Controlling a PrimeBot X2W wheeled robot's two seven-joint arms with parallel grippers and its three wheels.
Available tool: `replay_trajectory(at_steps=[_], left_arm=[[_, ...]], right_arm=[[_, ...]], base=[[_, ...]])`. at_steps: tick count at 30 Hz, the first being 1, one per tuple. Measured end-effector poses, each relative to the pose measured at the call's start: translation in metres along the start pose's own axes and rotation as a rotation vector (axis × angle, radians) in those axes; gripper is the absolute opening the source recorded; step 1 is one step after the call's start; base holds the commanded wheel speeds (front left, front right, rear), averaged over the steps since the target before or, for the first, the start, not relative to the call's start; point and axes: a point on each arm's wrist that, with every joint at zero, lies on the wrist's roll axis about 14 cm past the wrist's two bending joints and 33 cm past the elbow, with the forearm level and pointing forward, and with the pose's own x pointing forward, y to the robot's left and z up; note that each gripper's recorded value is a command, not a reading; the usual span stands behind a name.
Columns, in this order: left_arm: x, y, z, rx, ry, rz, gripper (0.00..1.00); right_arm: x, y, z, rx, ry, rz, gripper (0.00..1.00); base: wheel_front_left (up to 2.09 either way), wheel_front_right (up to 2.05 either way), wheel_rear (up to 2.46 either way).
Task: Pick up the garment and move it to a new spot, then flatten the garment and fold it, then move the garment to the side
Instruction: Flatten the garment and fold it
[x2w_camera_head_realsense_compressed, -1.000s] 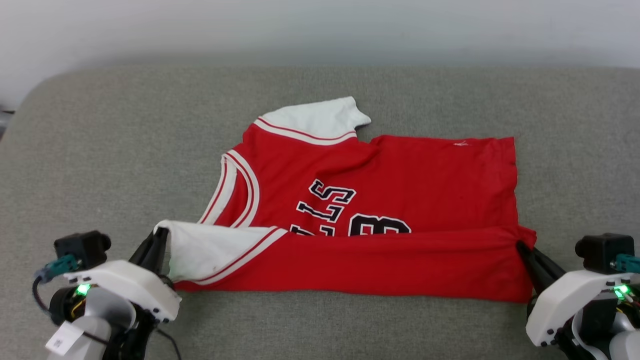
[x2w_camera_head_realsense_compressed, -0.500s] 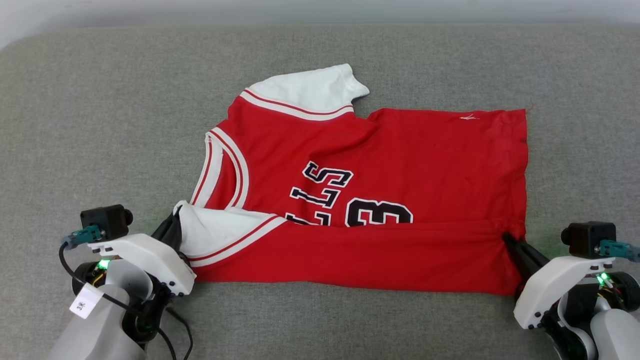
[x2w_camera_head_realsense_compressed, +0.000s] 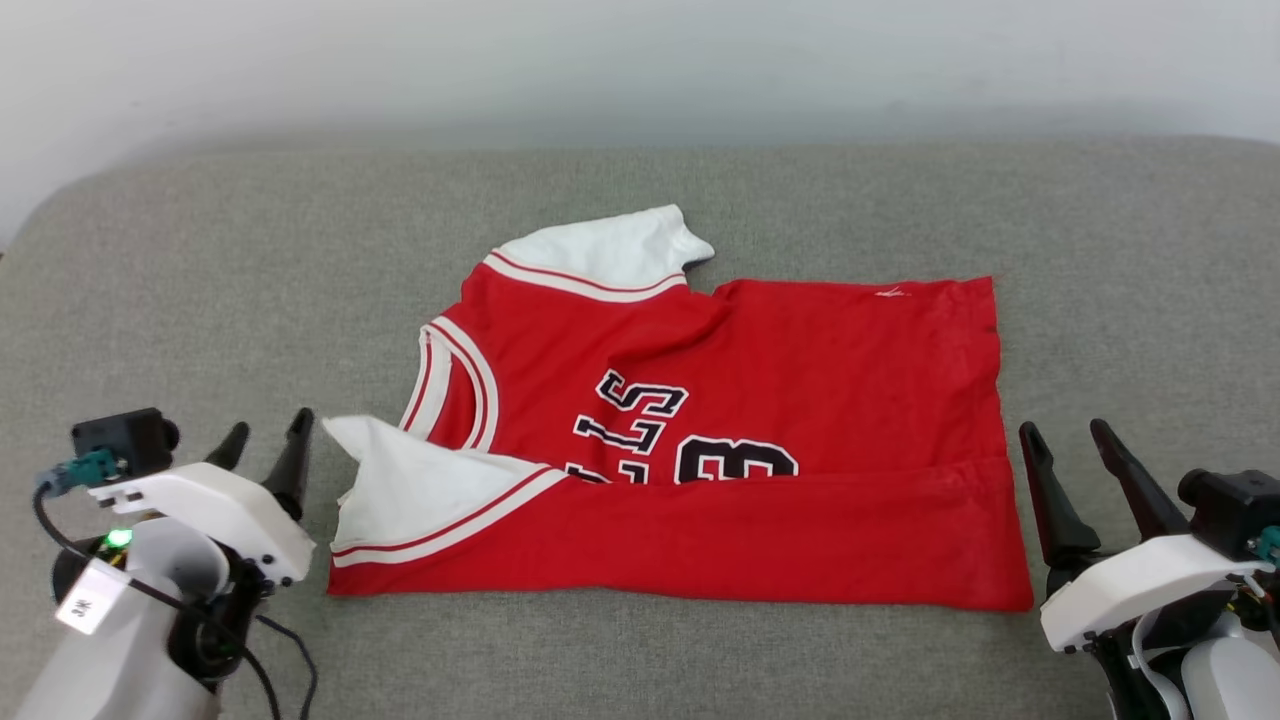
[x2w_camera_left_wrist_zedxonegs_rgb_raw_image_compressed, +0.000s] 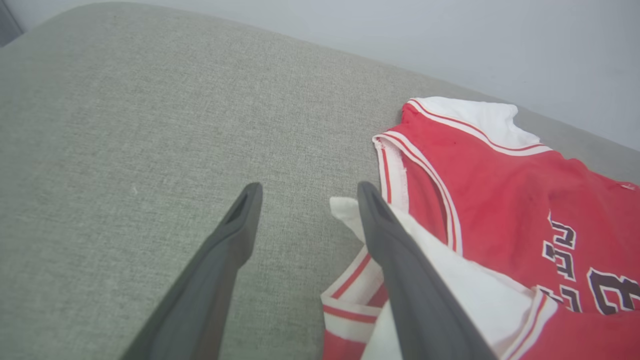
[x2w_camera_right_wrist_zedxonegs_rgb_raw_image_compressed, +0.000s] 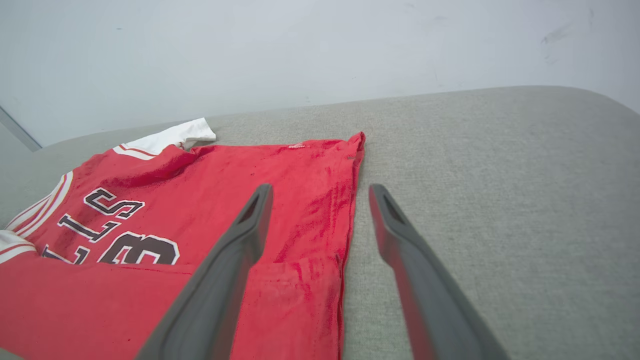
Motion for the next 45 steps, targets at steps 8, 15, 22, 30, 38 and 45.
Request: replay_trajectory(at_steps=[8, 15, 22, 30, 38, 45], left_arm=[[-0.017, 0.006, 0.024, 0.035, 0.08, -0.002, 1.0], [-0.035, -0.002, 0.008, 0.016, 0.304, -0.036, 1.0], [-0.045, -0.016, -0.029, -0.003, 0.517, -0.052, 1.0], [-0.033, -0.017, -0.074, -0.014, 0.66, -0.028, 1.0], [-0.027, -0.026, -0.095, -0.008, 0.737, -0.061, 0.13], [-0.029, -0.042, -0.09, 0.01, 0.684, -0.116, 0.0]], right_arm=[[-0.022, 0.004, 0.026, -0.011, -0.08, -0.023, 1.0], [-0.031, 0.005, 0.024, -0.002, -0.061, -0.043, 1.0], [-0.028, 0.006, 0.017, 0.008, -0.035, -0.048, 1.0], [-0.016, -0.003, 0.007, 0.022, 0.002, -0.068, 1.0], [-0.019, -0.021, -0.006, 0.034, 0.048, -0.118, 1.0], [-0.02, -0.03, -0.006, 0.055, 0.097, -0.127, 1.0]], base=[[0.0, 0.0, 0.0], [0.0, 0.0, 0.0], [0.0, 0.0, 0.0], [0.0, 0.0, 0.0], [0.0, 0.0, 0.0], [0.0, 0.0, 0.0]])
